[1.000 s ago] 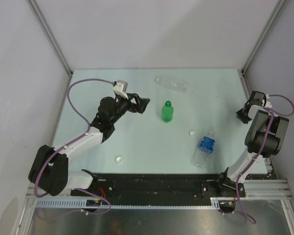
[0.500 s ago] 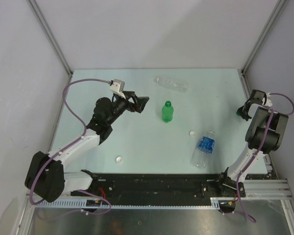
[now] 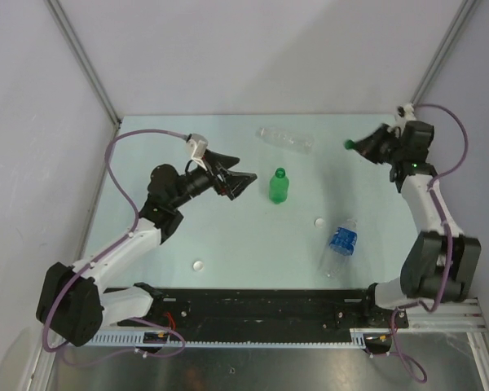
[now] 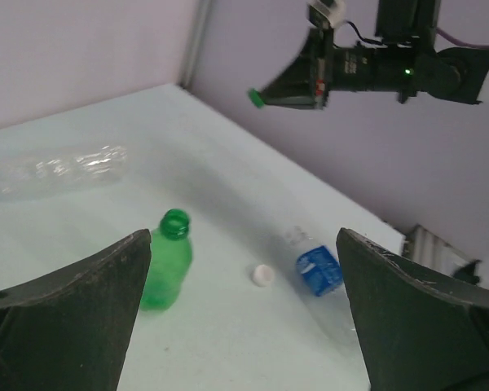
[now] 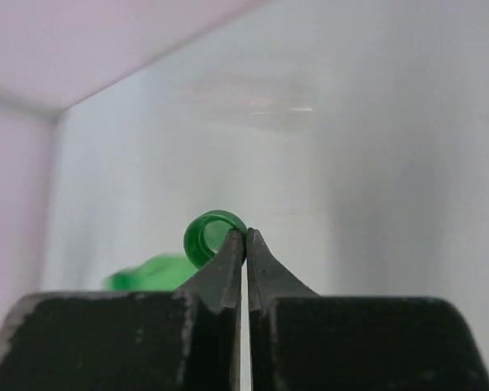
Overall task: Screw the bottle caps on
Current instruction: Pick up the bottle cap from the center of the board.
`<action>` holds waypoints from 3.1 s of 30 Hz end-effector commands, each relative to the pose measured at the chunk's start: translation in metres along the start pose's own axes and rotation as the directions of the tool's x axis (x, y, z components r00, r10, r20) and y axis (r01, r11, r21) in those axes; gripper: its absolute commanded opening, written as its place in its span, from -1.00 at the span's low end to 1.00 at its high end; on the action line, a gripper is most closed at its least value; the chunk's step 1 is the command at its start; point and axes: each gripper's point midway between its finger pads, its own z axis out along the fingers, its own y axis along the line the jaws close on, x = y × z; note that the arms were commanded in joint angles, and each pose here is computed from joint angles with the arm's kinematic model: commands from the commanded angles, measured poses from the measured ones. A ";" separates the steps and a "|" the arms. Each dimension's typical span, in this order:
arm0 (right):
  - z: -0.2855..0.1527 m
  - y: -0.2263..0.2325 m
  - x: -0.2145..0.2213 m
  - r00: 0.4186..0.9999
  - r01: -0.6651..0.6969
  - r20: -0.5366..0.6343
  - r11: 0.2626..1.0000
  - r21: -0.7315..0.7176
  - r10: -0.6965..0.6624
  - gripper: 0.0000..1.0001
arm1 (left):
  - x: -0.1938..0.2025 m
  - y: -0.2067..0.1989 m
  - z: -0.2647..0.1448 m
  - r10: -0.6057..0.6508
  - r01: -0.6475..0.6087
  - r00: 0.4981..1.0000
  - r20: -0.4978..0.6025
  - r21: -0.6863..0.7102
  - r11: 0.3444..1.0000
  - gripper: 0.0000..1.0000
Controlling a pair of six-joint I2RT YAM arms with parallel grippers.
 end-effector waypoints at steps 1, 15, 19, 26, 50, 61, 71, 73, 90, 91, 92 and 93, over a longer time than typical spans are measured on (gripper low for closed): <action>-0.073 0.174 0.025 0.956 0.259 0.048 0.759 -0.597 -0.289 -1.00 | -0.054 -0.063 -0.015 -0.008 -0.023 0.992 0.127 0.244 0.969 0.99; -0.238 0.324 0.128 0.747 0.486 0.436 -0.035 -0.874 -0.502 -1.00 | -0.075 -0.155 -0.039 -0.225 0.159 0.973 0.058 0.542 0.825 0.74; -0.256 0.336 0.140 0.734 0.480 0.477 -0.129 -0.868 -0.483 -1.00 | -0.076 -0.168 -0.043 -0.244 0.171 0.968 0.054 0.567 0.806 0.67; -0.269 0.348 0.145 0.732 0.481 0.514 -0.195 -0.855 -0.448 -1.00 | -0.079 -0.177 -0.047 -0.267 0.194 0.963 0.037 0.592 0.782 0.47; -0.269 0.348 0.150 0.635 0.578 0.650 -0.300 -0.759 -0.419 -1.00 | -0.081 -0.200 -0.060 -0.326 0.315 0.938 -0.115 0.673 0.669 0.06; -0.275 0.354 0.141 0.598 0.636 0.714 -0.327 -0.699 -0.364 -1.00 | -0.081 -0.204 -0.063 -0.322 0.322 0.937 -0.136 0.695 0.643 0.24; -0.275 0.356 0.139 0.582 0.651 0.736 -0.345 -0.676 -0.346 -1.00 | -0.078 -0.202 -0.057 -0.336 0.352 0.927 -0.166 0.695 0.628 0.22; -0.274 0.355 0.140 0.579 0.651 0.737 -0.346 -0.676 -0.349 -1.00 | -0.078 -0.202 -0.057 -0.337 0.351 0.927 -0.165 0.696 0.626 0.17; -0.269 0.344 0.141 0.552 0.662 0.738 -0.334 -0.671 -0.388 -0.73 | -0.078 -0.197 -0.053 -0.373 0.370 0.915 -0.152 0.685 0.628 -0.25; -0.269 0.343 0.140 0.550 0.668 0.737 -0.323 -0.670 -0.392 -0.68 | -0.078 -0.196 -0.053 -0.373 0.368 0.916 -0.150 0.683 0.630 -0.28; -0.267 0.343 0.139 0.550 0.674 0.736 -0.310 -0.670 -0.396 -0.63 | -0.077 -0.195 -0.052 -0.371 0.366 0.917 -0.147 0.682 0.633 -0.29; -0.267 0.344 0.137 0.551 0.681 0.734 -0.294 -0.671 -0.397 -0.52 | -0.076 -0.194 -0.051 -0.373 0.367 0.916 -0.145 0.678 0.637 -0.30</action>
